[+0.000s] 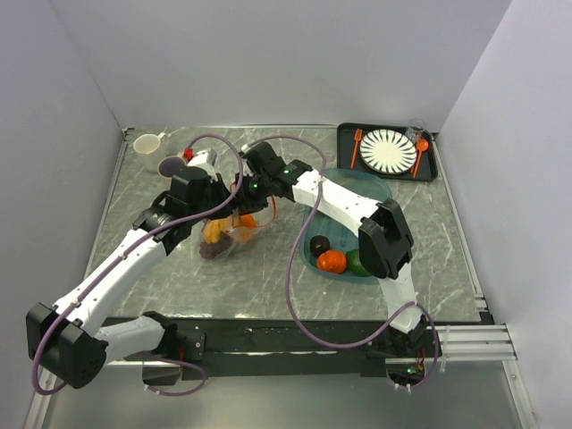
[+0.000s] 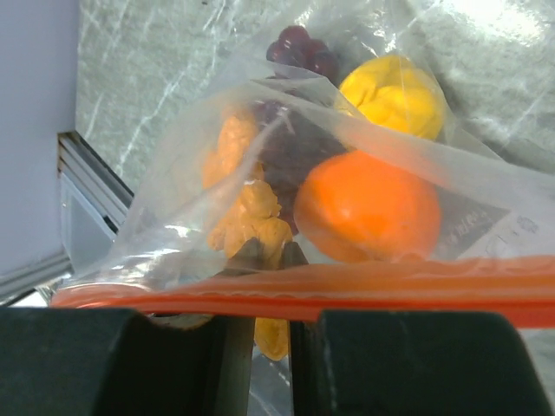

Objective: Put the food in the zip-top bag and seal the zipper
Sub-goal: Place the fake vegetable in the zipper food storage bag.

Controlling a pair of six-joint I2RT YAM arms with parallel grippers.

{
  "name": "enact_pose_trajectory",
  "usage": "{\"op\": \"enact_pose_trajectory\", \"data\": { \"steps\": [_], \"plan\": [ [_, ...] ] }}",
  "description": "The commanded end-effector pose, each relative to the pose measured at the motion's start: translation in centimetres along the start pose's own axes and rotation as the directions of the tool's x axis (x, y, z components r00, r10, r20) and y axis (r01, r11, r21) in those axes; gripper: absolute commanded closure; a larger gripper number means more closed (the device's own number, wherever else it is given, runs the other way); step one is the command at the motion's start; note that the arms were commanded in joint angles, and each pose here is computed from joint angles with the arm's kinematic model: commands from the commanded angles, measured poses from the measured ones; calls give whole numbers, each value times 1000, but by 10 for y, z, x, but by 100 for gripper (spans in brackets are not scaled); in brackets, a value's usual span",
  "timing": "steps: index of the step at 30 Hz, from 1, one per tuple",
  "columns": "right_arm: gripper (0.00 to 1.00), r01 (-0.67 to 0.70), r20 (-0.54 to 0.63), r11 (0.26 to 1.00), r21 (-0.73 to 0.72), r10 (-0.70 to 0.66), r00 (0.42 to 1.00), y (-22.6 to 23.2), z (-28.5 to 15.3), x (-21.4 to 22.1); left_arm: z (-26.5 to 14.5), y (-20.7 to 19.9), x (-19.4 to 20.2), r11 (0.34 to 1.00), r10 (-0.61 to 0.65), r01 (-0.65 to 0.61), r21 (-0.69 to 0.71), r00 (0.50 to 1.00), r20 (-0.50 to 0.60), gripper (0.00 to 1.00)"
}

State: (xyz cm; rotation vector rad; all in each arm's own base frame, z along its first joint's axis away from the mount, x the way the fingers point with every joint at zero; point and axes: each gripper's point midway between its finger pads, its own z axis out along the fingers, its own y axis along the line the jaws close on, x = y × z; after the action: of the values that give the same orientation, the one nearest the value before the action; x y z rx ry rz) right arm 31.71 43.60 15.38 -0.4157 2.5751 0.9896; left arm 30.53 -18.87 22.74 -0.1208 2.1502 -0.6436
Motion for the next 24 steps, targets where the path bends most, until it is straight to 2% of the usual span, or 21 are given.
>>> {"op": "enact_pose_trajectory", "data": {
  "steps": [1, 4, 7, 11, 14, 16, 19, 20, 21, 22, 24],
  "plan": [
    [78, 17, 45, 996, -87, -13, 999, 31, -4, -2, -12, -17, -18, 998, -15, 10, 69, 997, 71, 99],
    [72, 35, 15, 996, -84, -34, 999, 34, 0, 4, -12, -18, -19, 997, -15, 10, 70, 997, 72, 99],
    [62, 54, 16, 994, -98, -52, 998, 38, -3, 4, -11, -17, -18, 998, -12, 7, 67, 998, 68, 99],
    [43, 71, 20, 989, -132, -69, 997, 44, -9, 8, -11, -18, -19, 998, -14, 9, 68, 998, 69, 99],
    [33, 69, 33, 987, -146, -65, 997, 45, -19, 5, -11, -17, -18, 998, -10, 6, 66, 998, 66, 98],
    [32, 66, 60, 988, -143, -58, 997, 46, -29, 0, -12, -16, -17, 998, -10, 6, 64, 998, 64, 98],
    [33, 62, 124, 990, -127, -46, 991, 42, -48, -11, -13, -11, -19, 999, -14, 11, 39, 996, 83, 98],
    [43, 54, 125, 991, -122, -39, 991, 36, -50, -8, -14, -10, -20, 999, -14, 11, 35, 996, 86, 98],
    [49, 43, 140, 992, -119, -26, 990, 30, -55, -14, -14, -10, -20, 999, -14, 11, 35, 996, 88, 98],
    [60, 41, 153, 989, -142, -19, 988, 33, -63, -17, -14, -9, -19, 999, -14, 12, 31, 996, 89, 98],
    [69, 32, 140, 987, -160, -10, 990, 29, -63, -16, -14, -9, -19, 999, -14, 12, 32, 996, 88, 98]
  ]
}}
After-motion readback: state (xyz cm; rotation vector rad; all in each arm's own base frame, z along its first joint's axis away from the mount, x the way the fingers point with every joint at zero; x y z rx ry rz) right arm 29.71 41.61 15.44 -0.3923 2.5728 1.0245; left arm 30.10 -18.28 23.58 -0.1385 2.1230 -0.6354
